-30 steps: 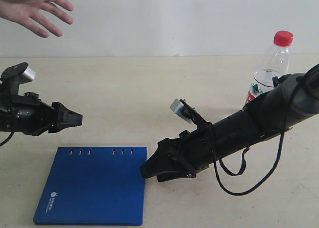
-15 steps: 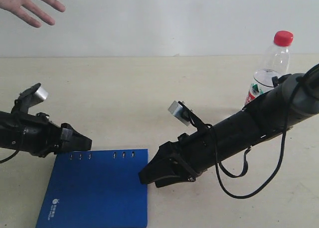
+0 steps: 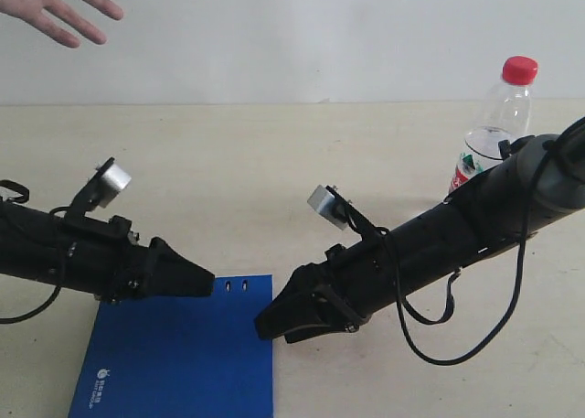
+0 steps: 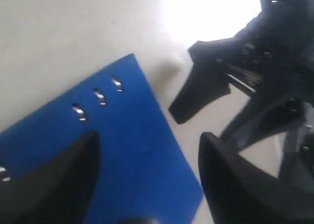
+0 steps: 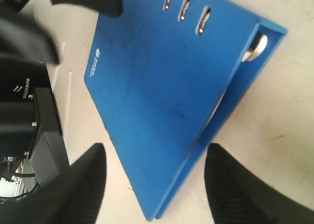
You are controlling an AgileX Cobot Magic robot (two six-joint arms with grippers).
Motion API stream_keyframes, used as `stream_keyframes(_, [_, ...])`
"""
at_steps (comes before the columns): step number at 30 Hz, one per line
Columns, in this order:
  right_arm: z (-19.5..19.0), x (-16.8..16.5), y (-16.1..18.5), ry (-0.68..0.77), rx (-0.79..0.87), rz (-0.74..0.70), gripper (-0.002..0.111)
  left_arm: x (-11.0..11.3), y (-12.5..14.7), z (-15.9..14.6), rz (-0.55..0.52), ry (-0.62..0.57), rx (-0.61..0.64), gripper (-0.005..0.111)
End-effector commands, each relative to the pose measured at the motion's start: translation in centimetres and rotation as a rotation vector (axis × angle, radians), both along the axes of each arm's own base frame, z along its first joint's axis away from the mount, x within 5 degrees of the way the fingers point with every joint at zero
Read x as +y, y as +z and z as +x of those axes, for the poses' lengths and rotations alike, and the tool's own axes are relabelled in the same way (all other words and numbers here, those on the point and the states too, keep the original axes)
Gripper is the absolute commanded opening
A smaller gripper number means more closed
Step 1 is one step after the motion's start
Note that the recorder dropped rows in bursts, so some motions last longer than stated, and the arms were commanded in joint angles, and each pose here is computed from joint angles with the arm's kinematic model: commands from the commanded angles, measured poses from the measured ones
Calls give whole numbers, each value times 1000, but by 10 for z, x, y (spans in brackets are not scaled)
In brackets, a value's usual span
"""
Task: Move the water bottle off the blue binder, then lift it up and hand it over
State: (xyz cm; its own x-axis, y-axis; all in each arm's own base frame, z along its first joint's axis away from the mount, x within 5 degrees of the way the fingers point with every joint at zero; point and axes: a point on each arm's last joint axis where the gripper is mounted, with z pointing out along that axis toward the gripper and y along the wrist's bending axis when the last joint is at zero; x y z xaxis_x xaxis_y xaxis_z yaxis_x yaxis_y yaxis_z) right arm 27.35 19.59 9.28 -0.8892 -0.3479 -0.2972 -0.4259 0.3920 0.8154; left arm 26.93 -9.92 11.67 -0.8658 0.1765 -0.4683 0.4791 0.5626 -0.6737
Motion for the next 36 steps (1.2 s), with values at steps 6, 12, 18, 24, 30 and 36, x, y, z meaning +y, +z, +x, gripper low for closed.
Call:
stream_keyframes(6, [0,0,1,9,-9,9,53,42,19,13,292,265,-76,56])
stream_keyframes(12, [4,-2,-4,-19,-51,-49,53,37,20,-6,221,192,87,56])
stream_keyframes(18, [6,-3,-6,-23,-77,-68,53,40,7,-20,263,214,131,56])
stream_keyframes(24, [7,-3,-6,-28,-82,-78,53,45,9,-17,305,270,90,56])
stream_keyframes(30, [7,-3,-6,-28,-82,-78,53,60,17,-13,439,399,26,56])
stream_keyframes(36, [7,-4,-7,-32,-89,-83,53,52,2,-22,368,356,134,56])
